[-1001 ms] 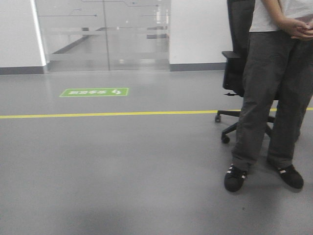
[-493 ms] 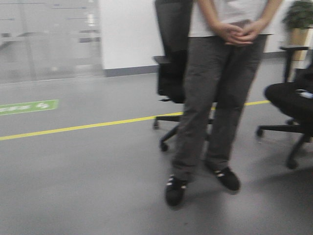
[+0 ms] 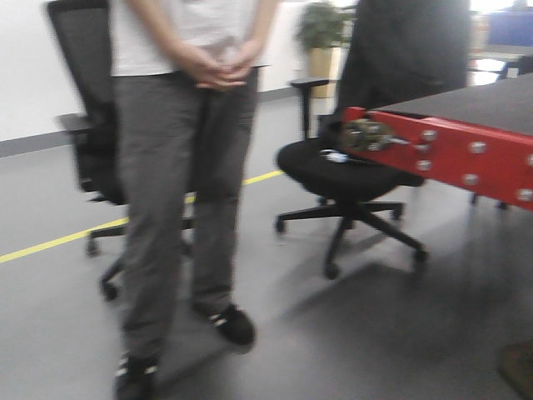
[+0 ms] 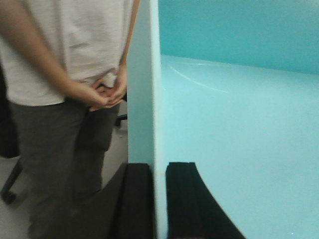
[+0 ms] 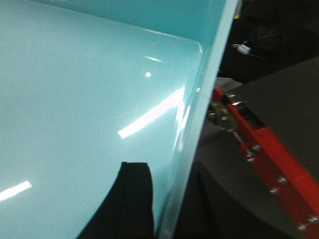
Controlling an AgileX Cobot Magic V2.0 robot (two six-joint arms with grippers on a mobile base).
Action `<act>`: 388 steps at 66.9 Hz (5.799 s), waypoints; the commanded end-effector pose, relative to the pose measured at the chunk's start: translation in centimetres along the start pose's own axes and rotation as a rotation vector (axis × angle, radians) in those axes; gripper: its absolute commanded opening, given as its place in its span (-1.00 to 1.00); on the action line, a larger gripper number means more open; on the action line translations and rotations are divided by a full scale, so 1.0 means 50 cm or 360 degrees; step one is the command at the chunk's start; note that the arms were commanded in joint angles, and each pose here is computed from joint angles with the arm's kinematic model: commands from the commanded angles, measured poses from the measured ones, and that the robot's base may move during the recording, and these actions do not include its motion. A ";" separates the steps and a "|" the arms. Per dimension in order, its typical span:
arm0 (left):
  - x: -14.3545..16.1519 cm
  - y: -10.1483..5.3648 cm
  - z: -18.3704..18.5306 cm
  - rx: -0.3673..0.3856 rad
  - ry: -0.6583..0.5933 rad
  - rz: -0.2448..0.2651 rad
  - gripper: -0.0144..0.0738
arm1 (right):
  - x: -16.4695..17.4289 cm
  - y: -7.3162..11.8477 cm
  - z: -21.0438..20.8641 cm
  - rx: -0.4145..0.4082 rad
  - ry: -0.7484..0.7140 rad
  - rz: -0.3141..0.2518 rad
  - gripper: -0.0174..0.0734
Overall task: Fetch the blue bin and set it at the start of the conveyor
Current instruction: 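Hold the bin while driving toward the red-framed conveyor, then hold the bin above the conveyor's near end, then lower the teal bin onto the conveyor belt with both grippers, then open both grippers and lift them off the bin walls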
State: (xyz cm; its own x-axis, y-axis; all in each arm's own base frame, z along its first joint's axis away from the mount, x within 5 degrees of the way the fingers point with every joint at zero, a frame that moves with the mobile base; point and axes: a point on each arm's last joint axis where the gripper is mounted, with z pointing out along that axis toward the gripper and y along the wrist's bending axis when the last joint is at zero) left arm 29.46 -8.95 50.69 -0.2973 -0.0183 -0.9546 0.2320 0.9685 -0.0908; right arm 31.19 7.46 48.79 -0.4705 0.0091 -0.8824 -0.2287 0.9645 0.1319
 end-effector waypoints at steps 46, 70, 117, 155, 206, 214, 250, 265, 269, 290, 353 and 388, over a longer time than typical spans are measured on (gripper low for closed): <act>-0.019 -0.011 -0.016 0.0080 -0.0116 -0.0080 -0.93 | -0.016 0.002 -0.013 -0.0015 -0.0113 -0.0034 -0.95; -0.019 -0.011 -0.016 0.0080 -0.0116 -0.0080 -0.93 | -0.016 0.002 -0.013 -0.0015 -0.0113 -0.0034 -0.95; -0.019 -0.011 -0.016 0.0080 -0.0116 -0.0080 -0.93 | -0.016 0.002 -0.013 -0.0015 -0.0113 -0.0034 -0.95; -0.019 -0.011 -0.016 0.0080 -0.0116 -0.0080 -0.93 | -0.016 0.002 -0.013 -0.0015 -0.0113 -0.0034 -0.95; -0.019 -0.011 -0.016 0.0080 -0.0116 -0.0080 -0.93 | -0.016 0.002 -0.013 -0.0015 -0.0113 -0.0034 -0.95; -0.019 -0.011 -0.016 0.0080 -0.0116 -0.0080 -0.93 | -0.017 0.002 -0.013 -0.0016 -0.0127 -0.0034 -0.95; 0.134 0.003 0.040 -0.0016 0.0572 -0.0064 -0.93 | 0.092 -0.011 0.035 0.0021 0.0465 -0.0019 -0.95; 0.265 0.014 0.108 -0.0012 0.0586 -0.0063 -0.93 | 0.205 -0.035 0.142 0.0058 0.0495 0.0017 -0.95; 0.297 0.016 0.119 -0.0005 0.0567 -0.0070 -0.93 | 0.241 -0.042 0.168 0.0070 0.0551 0.0025 -0.95; 0.417 0.026 0.161 -0.0017 0.0680 -0.0077 -0.93 | 0.319 -0.059 0.252 0.0098 0.0680 0.0043 -0.95; 0.311 0.083 0.008 -0.0159 0.0450 -0.0060 -0.46 | 0.207 -0.101 0.088 0.0198 0.0442 0.0113 -0.62; 0.446 0.156 -0.102 -0.0358 0.0516 0.0066 -0.92 | 0.422 -0.165 -0.043 0.0486 0.0308 0.0076 -0.97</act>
State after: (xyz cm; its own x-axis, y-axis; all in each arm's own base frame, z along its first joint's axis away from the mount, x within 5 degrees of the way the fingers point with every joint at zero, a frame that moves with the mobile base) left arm 21.48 -0.63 31.05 -0.6222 0.0679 -0.7799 0.0515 0.9976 0.0458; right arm 23.12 -0.75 31.34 -0.6743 0.0575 -0.7362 0.0539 0.9981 0.0286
